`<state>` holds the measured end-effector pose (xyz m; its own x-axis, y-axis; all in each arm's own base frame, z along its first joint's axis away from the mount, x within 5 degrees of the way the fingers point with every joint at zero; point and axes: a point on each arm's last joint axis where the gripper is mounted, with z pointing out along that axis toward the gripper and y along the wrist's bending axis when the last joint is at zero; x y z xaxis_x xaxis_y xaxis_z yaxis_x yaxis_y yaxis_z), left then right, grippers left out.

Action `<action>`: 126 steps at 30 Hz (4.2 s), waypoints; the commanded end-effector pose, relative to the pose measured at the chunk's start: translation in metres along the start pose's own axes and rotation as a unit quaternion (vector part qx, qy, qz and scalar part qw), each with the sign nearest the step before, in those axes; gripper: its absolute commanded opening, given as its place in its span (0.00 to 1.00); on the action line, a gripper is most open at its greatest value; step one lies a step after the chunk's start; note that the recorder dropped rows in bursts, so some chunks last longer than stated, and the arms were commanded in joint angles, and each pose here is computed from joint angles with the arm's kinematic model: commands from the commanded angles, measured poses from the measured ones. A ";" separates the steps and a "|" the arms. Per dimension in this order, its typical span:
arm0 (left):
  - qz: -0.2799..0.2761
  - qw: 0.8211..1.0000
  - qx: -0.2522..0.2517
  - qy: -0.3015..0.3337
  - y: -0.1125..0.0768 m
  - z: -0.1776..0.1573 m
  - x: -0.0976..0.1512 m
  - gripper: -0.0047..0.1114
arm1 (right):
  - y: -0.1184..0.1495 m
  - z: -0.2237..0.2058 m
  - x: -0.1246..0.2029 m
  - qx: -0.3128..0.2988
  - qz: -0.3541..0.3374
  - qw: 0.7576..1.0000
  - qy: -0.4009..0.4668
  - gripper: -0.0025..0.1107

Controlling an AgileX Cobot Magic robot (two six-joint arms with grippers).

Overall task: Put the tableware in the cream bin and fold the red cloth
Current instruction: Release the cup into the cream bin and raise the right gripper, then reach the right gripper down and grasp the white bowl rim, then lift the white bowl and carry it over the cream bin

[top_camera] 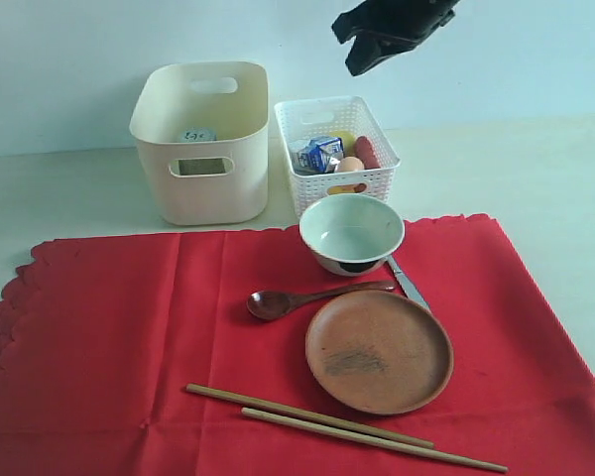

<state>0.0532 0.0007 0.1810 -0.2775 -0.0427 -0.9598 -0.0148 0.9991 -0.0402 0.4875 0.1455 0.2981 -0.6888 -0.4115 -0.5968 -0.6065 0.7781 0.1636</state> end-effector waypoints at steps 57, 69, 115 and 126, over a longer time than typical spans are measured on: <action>0.000 1.000 0.000 -0.008 0.000 0.000 0.000 0.04 | -0.010 0.095 0.147 0.019 0.154 0.981 0.120 0.10; 0.000 1.000 0.000 -0.008 0.000 0.000 0.000 0.04 | 0.014 0.030 0.111 -0.011 0.114 0.991 0.062 0.02; 0.000 1.000 0.000 -0.008 0.000 0.000 0.000 0.04 | 0.035 0.089 -0.018 -0.125 -0.105 0.973 -0.163 0.02; 0.000 1.000 0.000 -0.008 0.000 0.000 0.000 0.04 | 0.024 0.083 -0.020 -0.094 -0.209 0.955 -0.189 0.02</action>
<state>0.0532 0.0007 0.1810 -0.2775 -0.0427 -0.9598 -0.0148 0.9991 -0.0402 0.5154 0.2211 0.2434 -0.2814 -0.4132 -0.8661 -0.8740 0.4831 0.0535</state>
